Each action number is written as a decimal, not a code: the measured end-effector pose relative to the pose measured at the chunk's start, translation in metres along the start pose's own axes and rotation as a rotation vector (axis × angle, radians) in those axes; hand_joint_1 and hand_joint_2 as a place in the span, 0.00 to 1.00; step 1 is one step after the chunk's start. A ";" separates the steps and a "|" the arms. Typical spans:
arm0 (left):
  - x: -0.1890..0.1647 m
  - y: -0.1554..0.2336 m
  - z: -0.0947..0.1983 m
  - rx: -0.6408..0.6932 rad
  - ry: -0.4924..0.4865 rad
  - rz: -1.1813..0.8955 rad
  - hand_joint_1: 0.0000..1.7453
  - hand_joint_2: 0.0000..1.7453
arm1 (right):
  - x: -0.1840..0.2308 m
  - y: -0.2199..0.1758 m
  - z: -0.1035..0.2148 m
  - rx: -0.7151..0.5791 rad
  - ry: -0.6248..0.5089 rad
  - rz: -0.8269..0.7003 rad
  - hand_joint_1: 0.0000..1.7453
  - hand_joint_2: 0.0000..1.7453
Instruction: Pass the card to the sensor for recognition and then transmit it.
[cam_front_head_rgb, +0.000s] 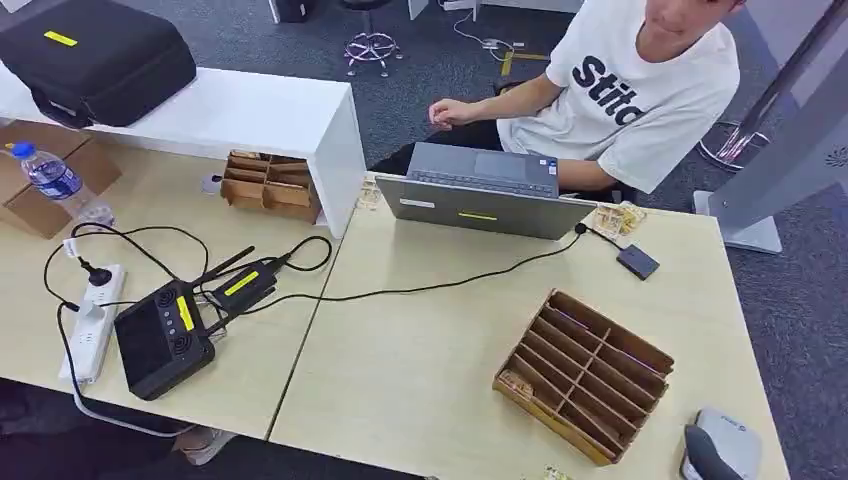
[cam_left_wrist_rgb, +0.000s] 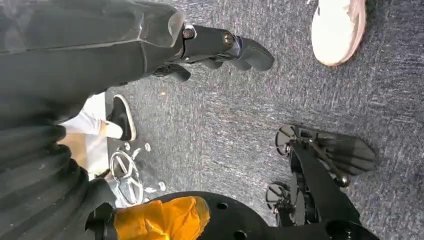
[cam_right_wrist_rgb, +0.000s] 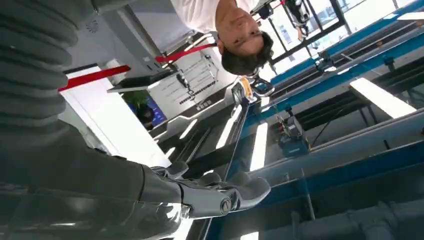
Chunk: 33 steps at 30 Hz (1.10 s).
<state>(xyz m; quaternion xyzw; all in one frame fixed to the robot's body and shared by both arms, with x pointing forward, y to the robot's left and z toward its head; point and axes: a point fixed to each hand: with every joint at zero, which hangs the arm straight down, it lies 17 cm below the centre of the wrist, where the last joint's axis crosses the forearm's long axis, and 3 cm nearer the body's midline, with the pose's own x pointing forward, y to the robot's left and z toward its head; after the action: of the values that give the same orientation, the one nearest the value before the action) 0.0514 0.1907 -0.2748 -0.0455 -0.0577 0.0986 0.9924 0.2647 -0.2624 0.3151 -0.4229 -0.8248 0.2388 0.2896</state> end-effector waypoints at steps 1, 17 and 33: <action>0.000 -0.001 0.000 -0.001 -0.001 0.002 0.00 1.00 | -0.001 -0.003 0.001 -0.005 0.005 0.005 0.00 1.00; 0.005 -0.003 0.000 -0.003 -0.007 0.009 0.00 1.00 | -0.003 -0.016 0.003 -0.027 0.032 0.020 0.00 1.00; 0.005 -0.003 0.000 -0.003 -0.007 0.009 0.00 1.00 | -0.003 -0.017 0.003 -0.027 0.035 0.019 0.00 1.00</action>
<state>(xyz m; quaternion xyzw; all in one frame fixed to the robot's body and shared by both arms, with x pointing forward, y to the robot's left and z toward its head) 0.0569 0.1891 -0.2740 -0.0469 -0.0612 0.1033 0.9917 0.2545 -0.2739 0.3225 -0.4388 -0.8186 0.2230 0.2958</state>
